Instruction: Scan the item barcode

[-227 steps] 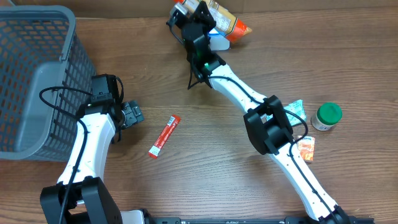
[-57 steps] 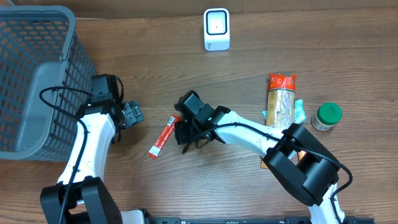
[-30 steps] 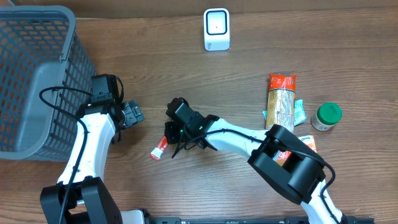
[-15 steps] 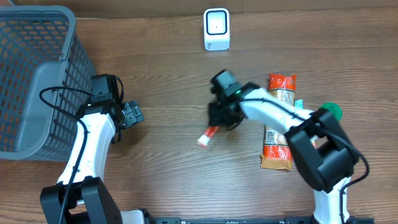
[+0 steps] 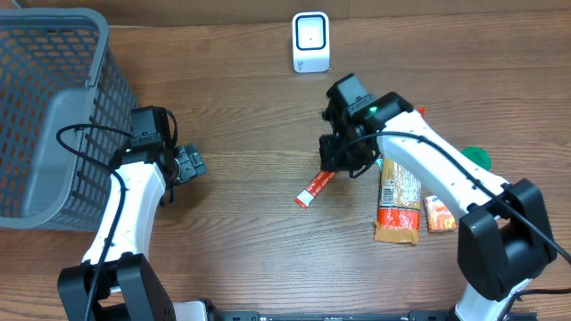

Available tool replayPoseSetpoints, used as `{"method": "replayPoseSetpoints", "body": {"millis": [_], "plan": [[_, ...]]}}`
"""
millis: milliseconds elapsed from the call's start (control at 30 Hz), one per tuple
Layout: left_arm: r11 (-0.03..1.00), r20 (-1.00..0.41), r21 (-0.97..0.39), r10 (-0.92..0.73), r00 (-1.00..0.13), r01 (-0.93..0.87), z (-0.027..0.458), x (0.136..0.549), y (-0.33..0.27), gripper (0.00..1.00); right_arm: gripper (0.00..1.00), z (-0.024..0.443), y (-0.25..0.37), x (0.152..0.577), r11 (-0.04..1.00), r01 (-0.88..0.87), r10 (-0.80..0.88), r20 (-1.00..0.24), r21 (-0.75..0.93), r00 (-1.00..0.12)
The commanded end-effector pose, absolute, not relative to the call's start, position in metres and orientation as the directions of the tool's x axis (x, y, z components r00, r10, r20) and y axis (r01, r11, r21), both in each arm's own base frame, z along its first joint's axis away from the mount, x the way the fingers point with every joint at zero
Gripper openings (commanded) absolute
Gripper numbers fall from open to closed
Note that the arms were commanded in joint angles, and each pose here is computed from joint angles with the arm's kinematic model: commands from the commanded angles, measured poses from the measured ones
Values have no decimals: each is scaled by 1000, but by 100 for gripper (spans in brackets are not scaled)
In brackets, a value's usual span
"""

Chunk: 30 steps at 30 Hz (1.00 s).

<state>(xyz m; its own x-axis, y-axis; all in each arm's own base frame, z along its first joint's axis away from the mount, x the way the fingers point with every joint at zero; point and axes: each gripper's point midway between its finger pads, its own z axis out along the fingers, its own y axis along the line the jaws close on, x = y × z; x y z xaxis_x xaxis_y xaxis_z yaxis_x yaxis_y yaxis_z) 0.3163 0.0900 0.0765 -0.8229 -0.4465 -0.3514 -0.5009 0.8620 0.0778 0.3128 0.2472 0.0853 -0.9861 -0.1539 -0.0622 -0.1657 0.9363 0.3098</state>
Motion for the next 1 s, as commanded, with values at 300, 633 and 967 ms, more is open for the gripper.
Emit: {"method": "replayPoseSetpoints", "body": {"millis": [300,633,967], "plan": [[868,-371,66,-436,-820,-491,84,323,89,100,4,21,212,303,996,6,12,-67,87,-998],[868,-371,66,-436,-820,-491,84,323,89,100,4,9,251,318,981,1,34,-173,192,-984],[868,-371,66,-436,-820,-491,84,323,89,100,4,10,253,321,982,24,61,-195,187,-979]]}}
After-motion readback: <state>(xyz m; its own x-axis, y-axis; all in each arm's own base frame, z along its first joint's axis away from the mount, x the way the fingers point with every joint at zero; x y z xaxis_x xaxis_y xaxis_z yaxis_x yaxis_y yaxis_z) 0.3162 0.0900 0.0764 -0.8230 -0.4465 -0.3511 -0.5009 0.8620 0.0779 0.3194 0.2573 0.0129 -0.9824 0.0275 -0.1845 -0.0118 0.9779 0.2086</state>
